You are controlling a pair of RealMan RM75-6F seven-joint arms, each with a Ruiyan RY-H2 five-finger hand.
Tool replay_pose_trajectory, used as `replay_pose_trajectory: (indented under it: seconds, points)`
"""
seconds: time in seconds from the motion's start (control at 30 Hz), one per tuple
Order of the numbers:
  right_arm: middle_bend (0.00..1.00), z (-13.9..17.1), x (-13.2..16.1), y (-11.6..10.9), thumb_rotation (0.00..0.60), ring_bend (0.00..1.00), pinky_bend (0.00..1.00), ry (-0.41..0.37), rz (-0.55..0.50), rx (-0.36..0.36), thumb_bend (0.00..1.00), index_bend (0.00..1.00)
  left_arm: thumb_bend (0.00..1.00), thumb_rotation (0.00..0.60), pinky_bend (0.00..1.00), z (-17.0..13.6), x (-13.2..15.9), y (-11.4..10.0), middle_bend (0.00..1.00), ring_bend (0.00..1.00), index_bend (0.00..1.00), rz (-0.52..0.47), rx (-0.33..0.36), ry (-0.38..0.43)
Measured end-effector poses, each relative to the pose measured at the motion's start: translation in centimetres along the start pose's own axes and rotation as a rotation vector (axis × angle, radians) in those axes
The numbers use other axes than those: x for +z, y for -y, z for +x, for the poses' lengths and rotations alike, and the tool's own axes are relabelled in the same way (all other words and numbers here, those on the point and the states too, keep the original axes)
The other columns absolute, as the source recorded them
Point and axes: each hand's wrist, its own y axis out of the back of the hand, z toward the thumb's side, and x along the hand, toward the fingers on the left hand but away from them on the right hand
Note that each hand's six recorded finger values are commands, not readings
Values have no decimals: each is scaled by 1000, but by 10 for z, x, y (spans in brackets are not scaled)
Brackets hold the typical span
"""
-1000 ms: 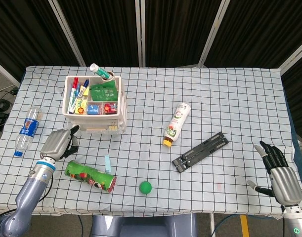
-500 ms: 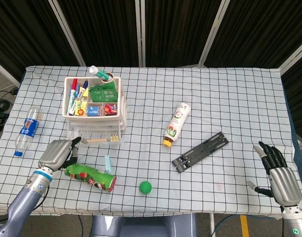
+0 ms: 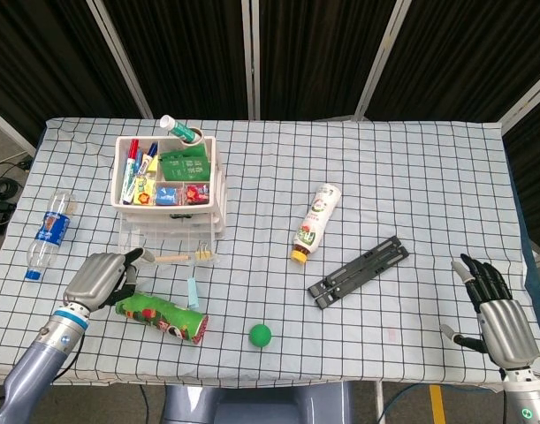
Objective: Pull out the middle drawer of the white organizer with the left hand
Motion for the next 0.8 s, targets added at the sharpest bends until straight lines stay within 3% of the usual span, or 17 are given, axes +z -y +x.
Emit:
replay_pose_trajectory:
  seconds: [0.2,0.4,0.63,0.8]
  points:
    - [0,0,0,1,600,0,0,0,0,2,34,0,963,600,686,0,-4,-10,791,763,267,15,42,-8]
    - [0,-1,-1,0,600,0,0,2,-3,0,34,0,796,600,686,-6,-3,-30,791,763,259,19,98,0]
    - [0,-4,-6,0,600,0,0,20,-6,4,34,0,638,600,654,-23,7,-70,770,762,260,74,195,60]
    - [0,-7,-10,-4,600,0,0,34,-8,-11,34,0,452,600,637,-26,14,-87,733,731,260,128,235,104]
